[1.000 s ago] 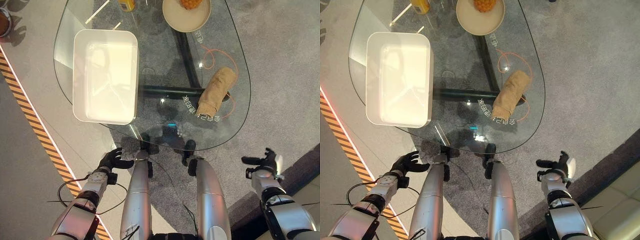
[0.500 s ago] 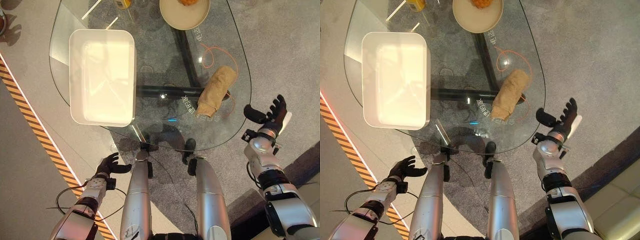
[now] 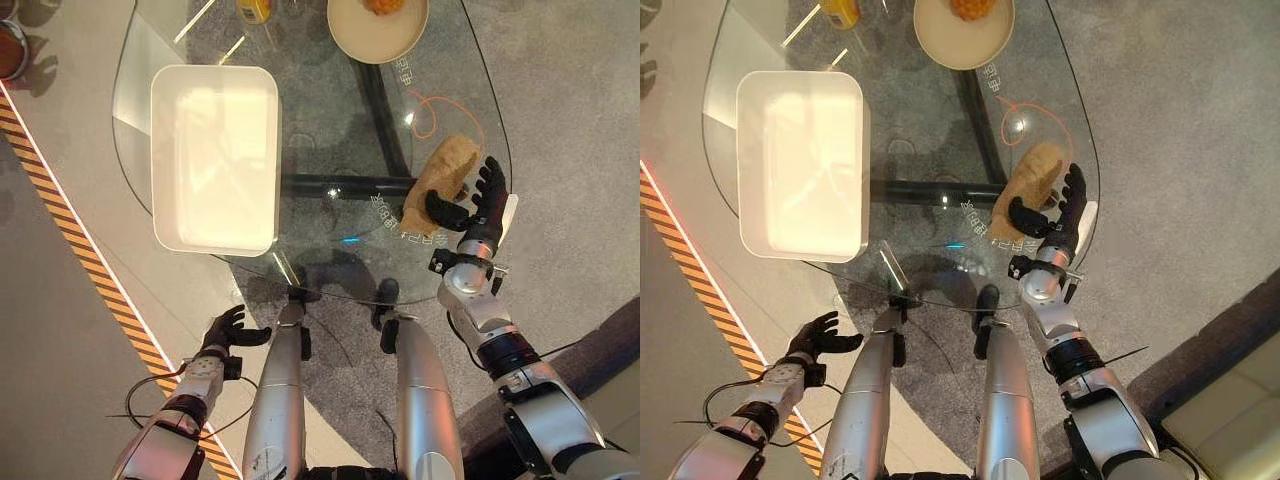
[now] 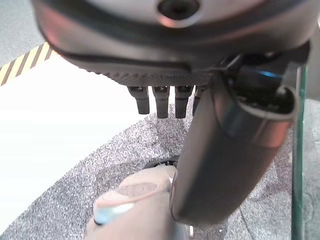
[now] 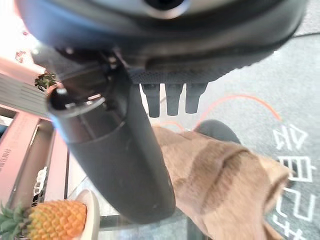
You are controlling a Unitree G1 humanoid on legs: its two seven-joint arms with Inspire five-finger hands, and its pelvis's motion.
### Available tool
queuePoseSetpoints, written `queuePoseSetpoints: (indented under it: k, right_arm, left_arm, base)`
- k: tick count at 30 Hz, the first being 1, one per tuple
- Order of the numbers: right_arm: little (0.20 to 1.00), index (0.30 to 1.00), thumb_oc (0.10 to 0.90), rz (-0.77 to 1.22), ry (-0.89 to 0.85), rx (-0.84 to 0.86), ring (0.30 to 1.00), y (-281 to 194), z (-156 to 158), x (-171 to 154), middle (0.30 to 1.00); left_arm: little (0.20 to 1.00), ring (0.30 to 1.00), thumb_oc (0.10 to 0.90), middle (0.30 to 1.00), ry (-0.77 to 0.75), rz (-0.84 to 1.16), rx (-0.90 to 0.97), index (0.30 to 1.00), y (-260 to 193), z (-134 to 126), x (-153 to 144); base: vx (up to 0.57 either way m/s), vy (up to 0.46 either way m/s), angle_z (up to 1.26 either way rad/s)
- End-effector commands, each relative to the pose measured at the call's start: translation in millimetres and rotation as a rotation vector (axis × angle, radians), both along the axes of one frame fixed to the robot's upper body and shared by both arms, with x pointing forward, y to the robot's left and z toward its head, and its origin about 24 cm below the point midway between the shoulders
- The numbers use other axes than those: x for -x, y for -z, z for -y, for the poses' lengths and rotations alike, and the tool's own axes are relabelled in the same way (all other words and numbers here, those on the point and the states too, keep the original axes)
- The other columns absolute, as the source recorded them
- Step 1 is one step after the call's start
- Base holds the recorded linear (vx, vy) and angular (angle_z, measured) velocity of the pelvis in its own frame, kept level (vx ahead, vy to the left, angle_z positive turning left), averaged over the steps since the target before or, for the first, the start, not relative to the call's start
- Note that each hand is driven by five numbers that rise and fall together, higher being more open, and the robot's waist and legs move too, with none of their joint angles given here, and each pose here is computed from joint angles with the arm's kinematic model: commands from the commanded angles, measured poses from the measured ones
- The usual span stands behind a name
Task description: Wipe the table with a cloth and put it in the basket.
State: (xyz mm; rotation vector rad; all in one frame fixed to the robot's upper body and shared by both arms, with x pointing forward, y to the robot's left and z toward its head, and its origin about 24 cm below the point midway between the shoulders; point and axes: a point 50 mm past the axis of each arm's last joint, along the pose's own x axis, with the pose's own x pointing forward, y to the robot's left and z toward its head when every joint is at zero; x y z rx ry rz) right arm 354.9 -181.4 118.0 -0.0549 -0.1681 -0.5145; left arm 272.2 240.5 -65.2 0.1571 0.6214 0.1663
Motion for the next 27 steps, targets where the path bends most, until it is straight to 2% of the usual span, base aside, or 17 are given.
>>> queuePoseSetpoints:
  k: [1, 16, 27]
  right_arm:
    - [0.9, 0.9, 0.8, 0.159, 0.024, 0.063, 0.9, -32, 3, 6, 0.9]
    - [0.9, 0.9, 0.8, 0.08, 0.057, 0.077, 0.9, -24, -8, 4, 0.9]
    - [0.9, 0.9, 0.8, -0.01, 0.003, -0.069, 0.9, -5, -19, 1, 0.9]
  left_arm:
    - [0.9, 0.9, 0.8, 0.9, -0.059, -0.053, 0.006, 0.9, 18, -3, 23]
    - [0.9, 0.9, 0.8, 0.9, -0.047, -0.059, 0.022, 0.9, 21, 7, 24]
    - [0.9, 0.9, 0.8, 0.9, -0.034, -0.063, 0.026, 0.9, 21, 14, 21]
  base:
    - [0.0, 0.0, 0.0]
    - [0.0, 0.002, 0.0]
    - [0.0, 0.0, 0.0]
